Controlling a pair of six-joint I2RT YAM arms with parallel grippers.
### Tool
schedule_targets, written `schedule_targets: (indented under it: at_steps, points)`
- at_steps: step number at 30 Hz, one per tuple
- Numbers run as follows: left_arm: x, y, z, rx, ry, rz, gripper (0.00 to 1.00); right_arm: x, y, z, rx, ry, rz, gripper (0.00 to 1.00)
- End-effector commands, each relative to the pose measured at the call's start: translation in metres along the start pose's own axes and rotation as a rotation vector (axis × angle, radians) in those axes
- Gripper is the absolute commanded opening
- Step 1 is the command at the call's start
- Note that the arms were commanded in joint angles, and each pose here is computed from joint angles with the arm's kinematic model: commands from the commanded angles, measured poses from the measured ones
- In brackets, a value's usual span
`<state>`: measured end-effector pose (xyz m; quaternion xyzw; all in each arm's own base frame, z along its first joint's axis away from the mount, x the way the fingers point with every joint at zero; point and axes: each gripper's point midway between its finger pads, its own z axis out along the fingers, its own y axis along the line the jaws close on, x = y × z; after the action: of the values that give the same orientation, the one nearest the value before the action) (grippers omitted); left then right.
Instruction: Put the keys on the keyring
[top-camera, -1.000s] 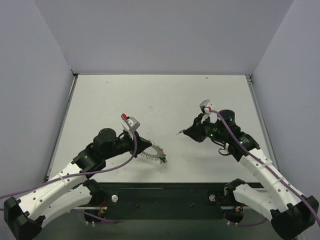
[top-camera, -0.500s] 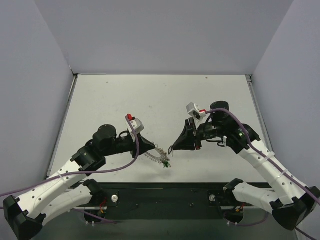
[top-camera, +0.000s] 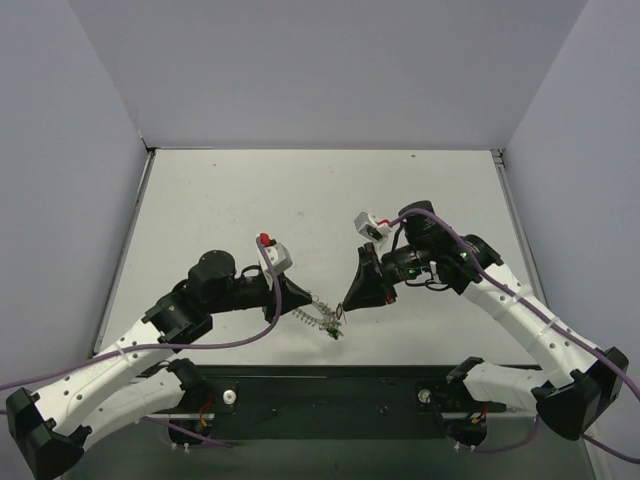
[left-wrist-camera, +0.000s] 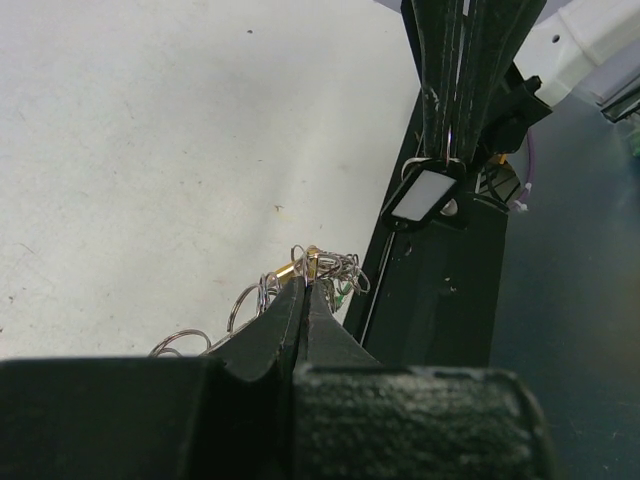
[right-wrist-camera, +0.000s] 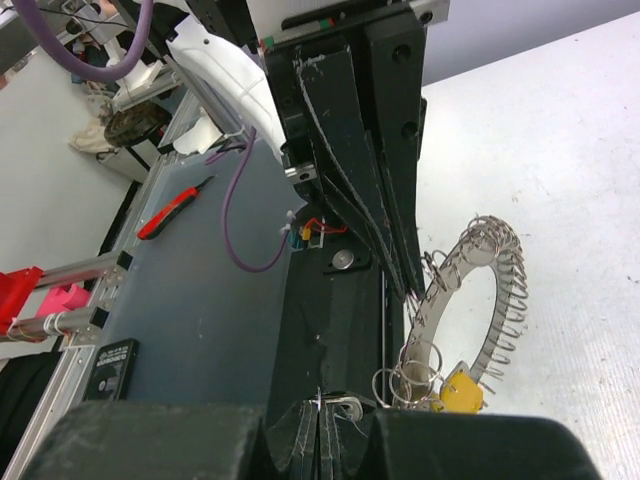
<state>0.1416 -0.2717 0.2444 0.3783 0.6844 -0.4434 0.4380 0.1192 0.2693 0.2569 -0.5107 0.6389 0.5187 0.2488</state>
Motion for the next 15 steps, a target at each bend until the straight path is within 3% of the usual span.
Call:
schedule_targets:
  at_steps: [1,11,15]
  points:
    - [-0.043,-0.017,-0.003,0.034,-0.112,0.113,0.0,-0.014,0.012,-0.004,-0.046,-0.012,-0.078,0.0]
    - [-0.045,-0.04,0.001,0.058,-0.15,0.263,0.0,-0.013,0.024,-0.001,-0.102,0.034,-0.099,0.0]
    - [-0.053,-0.049,0.003,0.085,-0.216,0.316,0.0,-0.01,0.026,-0.001,-0.105,0.06,-0.107,0.0]
